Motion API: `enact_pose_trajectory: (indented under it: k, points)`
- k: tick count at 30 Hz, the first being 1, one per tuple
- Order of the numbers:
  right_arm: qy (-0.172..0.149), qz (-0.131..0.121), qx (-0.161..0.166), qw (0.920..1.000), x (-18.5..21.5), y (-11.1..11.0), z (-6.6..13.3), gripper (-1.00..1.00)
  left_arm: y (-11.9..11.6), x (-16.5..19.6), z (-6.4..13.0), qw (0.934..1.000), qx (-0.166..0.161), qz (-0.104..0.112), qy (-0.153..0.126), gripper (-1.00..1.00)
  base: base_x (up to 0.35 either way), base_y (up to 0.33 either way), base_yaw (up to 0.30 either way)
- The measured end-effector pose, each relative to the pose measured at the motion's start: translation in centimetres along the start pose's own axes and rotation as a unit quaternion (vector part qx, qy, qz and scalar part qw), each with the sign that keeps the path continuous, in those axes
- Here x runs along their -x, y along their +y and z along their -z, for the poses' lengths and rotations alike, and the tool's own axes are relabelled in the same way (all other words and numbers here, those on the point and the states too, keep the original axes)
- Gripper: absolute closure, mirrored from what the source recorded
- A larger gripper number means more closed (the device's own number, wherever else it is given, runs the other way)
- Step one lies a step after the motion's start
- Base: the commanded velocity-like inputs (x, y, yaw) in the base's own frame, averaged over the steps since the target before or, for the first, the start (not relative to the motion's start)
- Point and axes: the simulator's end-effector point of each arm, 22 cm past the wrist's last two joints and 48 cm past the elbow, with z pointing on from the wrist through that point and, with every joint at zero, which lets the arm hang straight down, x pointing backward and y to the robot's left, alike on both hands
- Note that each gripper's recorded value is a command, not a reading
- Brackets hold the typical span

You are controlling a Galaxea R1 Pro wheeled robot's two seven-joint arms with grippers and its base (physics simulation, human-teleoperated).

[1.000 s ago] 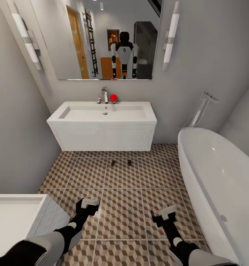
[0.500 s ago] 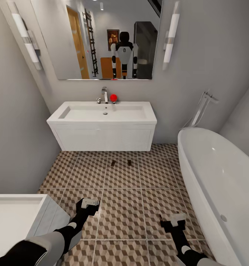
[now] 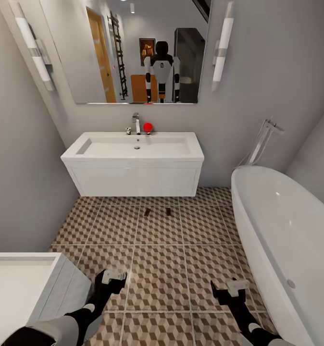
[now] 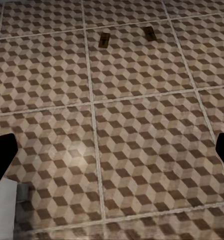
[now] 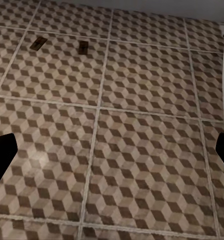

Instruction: Take the four mousetraps from the cabinet in the bathroom and place them on the bathroom floor. Make sure all four end up on the same floor surface, and ensure that at least two of them are either under or directly next to the same bathroom sink.

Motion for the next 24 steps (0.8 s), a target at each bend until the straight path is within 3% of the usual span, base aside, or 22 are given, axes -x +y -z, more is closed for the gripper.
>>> enact_pose_trajectory:
  k: [9,11,17,24]
  points:
    - [0.0,0.001,0.001,1.0,0.0,-0.1,0.0,-1.0,0.9,-4.6,2.9,1.0,0.005,-0.003,0.007,-1.0,0.0,0.0,0.0]
    - [0.0,0.001,0.002,1.0,0.0,0.0,0.0,-1.0,0.8,-7.2,5.0,1.0,0.005,-0.003,0.004,-1.0,0.0,0.0,0.0]
    - [0.001,0.001,0.002,1.0,-0.1,0.0,0.0,-1.0,0.8,-9.5,6.6,0.9999,0.005,-0.003,0.014,-1.0,0.0,0.0,0.0]
    - [0.002,0.001,0.001,1.0,-0.2,-0.1,0.1,-1.0,0.8,-10.1,6.9,0.9998,0.006,-0.002,0.019,-1.0,0.0,0.0,0.0]
